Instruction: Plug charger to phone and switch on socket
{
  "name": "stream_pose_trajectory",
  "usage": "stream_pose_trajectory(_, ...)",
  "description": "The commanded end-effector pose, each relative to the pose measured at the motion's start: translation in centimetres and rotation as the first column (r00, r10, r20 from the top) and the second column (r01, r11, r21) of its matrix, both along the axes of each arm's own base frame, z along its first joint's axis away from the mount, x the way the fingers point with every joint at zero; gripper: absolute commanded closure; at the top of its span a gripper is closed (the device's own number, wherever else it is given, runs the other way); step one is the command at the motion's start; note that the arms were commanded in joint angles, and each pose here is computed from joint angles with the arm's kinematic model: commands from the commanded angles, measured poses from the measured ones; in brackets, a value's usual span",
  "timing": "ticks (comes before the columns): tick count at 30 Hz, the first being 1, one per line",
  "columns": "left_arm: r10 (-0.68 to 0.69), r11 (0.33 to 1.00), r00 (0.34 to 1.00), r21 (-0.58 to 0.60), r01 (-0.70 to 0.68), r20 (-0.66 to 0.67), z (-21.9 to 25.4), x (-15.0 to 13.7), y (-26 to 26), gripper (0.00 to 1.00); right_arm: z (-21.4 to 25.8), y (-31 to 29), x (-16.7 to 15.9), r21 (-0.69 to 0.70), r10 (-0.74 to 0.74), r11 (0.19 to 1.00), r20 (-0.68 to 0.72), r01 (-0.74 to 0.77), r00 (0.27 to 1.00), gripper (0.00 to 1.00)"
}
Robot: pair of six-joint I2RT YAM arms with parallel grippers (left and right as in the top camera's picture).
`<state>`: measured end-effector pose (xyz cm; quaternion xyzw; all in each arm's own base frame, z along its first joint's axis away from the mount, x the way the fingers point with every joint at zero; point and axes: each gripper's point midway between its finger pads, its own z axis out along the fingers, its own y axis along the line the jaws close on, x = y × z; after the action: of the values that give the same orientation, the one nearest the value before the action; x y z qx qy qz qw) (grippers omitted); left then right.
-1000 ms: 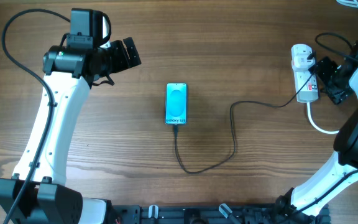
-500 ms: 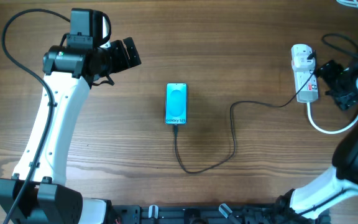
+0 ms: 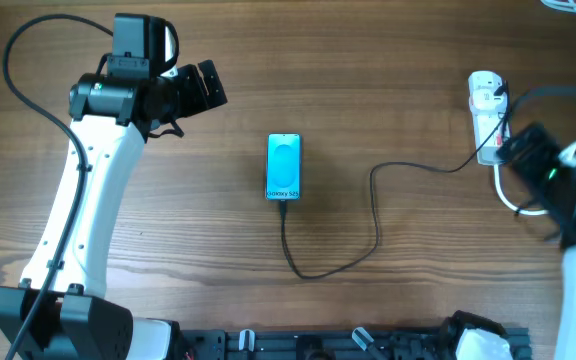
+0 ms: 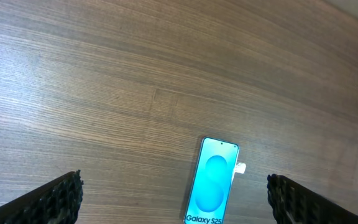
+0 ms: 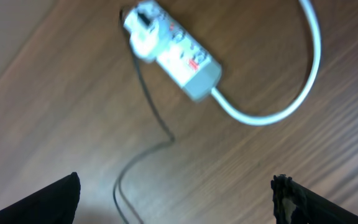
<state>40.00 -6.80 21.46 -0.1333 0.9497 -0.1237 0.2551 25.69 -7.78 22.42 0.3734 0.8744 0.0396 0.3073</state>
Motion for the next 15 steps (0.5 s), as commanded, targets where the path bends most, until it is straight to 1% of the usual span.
stream_pose_trajectory(1, 0.024, 1.0, 1.0, 0.005, -0.024, 0.001, 0.0, 0.1, 0.5, 0.0, -1.6, 1.4, -2.6, -0.02, 0.032, 0.999, 0.008, -0.032, 0.999, 0.0)
stream_pose_trajectory(4, 0.024, 1.0, 1.0, 0.005, -0.024, 0.001, 0.0, 0.1, 0.5, 0.0, -1.7, 2.7, -3.8, 0.054, 0.016, 0.998, 0.04, -0.018, 0.999, 0.0)
stream_pose_trajectory(6, 0.024, 1.0, 1.0, 0.004, -0.024, 0.001, 0.0, 0.1, 0.5, 0.0, -1.7, 2.7, -3.8, 0.072, -0.01, 0.997, 0.046, 0.007, 0.999, 0.0)
stream_pose_trajectory(10, 0.024, 1.0, 1.0, 0.005, -0.024, 0.001, 0.0, 0.1, 0.5, 0.0, -2.3, 2.7, -3.5, 0.09, -0.025, 0.996, 0.018, 0.024, 1.0, 0.0)
stream_pose_trajectory(15, 0.024, 1.0, 1.0, 0.004, -0.024, 0.001, 0.0, 0.1, 0.5, 0.0, -3.8, 2.4, -3.0, 0.099, -0.025, 0.995, -0.054, 0.03, 0.998, 0.0)
